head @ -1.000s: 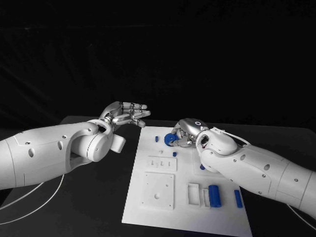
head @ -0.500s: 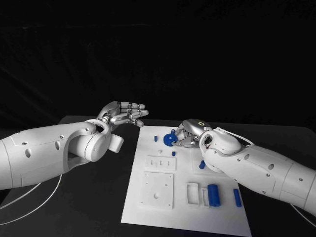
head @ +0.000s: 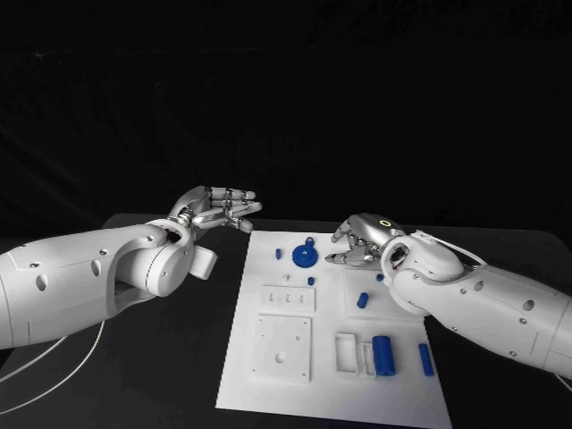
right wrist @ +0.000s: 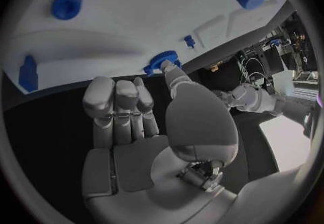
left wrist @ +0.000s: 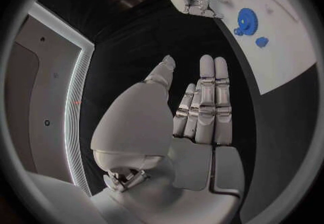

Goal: Assemble the parts on the task board

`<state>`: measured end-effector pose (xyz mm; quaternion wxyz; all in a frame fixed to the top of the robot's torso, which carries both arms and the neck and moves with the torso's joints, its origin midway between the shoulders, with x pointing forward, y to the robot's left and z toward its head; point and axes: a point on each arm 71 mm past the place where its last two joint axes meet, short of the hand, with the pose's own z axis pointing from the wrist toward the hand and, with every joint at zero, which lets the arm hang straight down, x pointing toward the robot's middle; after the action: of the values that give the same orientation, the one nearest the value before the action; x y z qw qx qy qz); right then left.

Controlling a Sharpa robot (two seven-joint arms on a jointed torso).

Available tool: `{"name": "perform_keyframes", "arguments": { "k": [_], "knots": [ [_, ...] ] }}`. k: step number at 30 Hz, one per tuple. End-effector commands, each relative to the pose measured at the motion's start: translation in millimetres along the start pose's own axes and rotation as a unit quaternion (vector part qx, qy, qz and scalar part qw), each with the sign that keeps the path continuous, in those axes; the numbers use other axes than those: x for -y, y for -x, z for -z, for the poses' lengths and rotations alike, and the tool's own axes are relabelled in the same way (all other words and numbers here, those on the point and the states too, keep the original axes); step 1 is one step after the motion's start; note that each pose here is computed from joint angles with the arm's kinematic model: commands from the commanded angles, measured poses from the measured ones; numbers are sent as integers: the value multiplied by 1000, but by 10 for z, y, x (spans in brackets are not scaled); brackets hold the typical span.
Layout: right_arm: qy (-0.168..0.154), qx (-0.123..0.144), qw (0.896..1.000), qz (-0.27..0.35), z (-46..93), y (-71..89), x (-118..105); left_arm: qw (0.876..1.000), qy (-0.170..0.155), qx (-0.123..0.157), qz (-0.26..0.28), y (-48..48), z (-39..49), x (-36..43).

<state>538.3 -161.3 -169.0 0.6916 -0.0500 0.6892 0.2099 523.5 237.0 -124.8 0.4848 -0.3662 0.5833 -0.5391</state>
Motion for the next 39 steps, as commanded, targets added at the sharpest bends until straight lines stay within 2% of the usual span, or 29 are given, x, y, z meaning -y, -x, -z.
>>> {"name": "perform_keyframes", "arguments": {
  "k": [1,6,13,23,29,39],
  "knots": [
    [3,13,999,-44,69,112,74,1000,-7,-4,-1,6,-5,11],
    [9,10,997,-80,170,263,279,1000,-7,-3,-1,32,-14,2],
    [8,3,992,-127,293,415,719,1000,-6,-4,-2,73,-31,-28],
    [-9,-3,988,-155,378,495,1220,1000,-5,-5,-6,108,-46,-68],
    [-22,-8,986,-164,389,485,1386,1000,-5,-5,-7,114,-53,-83],
    [-25,-20,985,-170,377,366,1454,1000,-7,-5,-7,116,-59,-92]
  ]
}}
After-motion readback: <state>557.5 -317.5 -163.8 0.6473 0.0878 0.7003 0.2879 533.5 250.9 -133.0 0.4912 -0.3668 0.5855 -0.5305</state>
